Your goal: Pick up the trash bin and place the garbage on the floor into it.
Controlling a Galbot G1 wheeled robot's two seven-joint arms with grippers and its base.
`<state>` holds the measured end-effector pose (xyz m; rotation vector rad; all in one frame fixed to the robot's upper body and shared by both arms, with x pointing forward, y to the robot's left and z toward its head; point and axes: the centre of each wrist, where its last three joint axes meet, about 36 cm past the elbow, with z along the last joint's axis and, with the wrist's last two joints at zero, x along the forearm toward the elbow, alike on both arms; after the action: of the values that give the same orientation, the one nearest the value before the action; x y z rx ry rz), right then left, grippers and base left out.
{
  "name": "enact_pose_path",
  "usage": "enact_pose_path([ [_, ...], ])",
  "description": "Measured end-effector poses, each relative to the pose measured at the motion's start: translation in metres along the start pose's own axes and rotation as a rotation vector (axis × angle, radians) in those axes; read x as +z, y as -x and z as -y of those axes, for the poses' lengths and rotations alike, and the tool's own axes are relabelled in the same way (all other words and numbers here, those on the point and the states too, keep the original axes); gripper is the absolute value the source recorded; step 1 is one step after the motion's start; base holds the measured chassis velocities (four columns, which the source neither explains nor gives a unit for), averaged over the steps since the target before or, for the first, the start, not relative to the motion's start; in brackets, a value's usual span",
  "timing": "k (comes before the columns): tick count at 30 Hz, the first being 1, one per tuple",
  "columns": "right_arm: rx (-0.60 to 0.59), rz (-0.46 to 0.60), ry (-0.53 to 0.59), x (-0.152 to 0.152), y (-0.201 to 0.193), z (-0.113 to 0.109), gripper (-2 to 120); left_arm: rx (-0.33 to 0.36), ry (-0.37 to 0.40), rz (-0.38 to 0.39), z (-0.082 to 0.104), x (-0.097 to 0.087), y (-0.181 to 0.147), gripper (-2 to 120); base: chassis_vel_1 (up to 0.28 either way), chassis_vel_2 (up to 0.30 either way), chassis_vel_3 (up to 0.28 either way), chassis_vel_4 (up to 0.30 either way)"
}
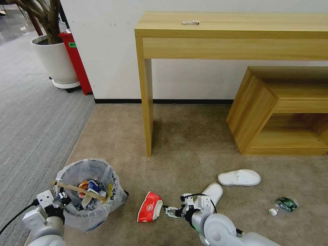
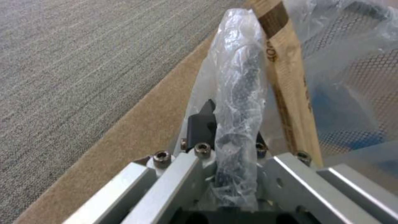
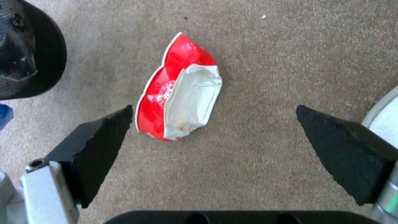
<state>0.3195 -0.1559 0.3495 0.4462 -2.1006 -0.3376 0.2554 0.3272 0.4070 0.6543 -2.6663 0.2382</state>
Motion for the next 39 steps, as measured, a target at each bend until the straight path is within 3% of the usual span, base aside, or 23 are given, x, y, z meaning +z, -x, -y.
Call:
enact_pose_path([
  [39, -0.001, 0.001, 0.000, -0.0001, -0.0003, -0.0001, 100, 0.000, 0.000, 0.000, 0.0000, -0.0001, -0.0001, 1, 0.000, 0.000, 0.000, 0.000],
])
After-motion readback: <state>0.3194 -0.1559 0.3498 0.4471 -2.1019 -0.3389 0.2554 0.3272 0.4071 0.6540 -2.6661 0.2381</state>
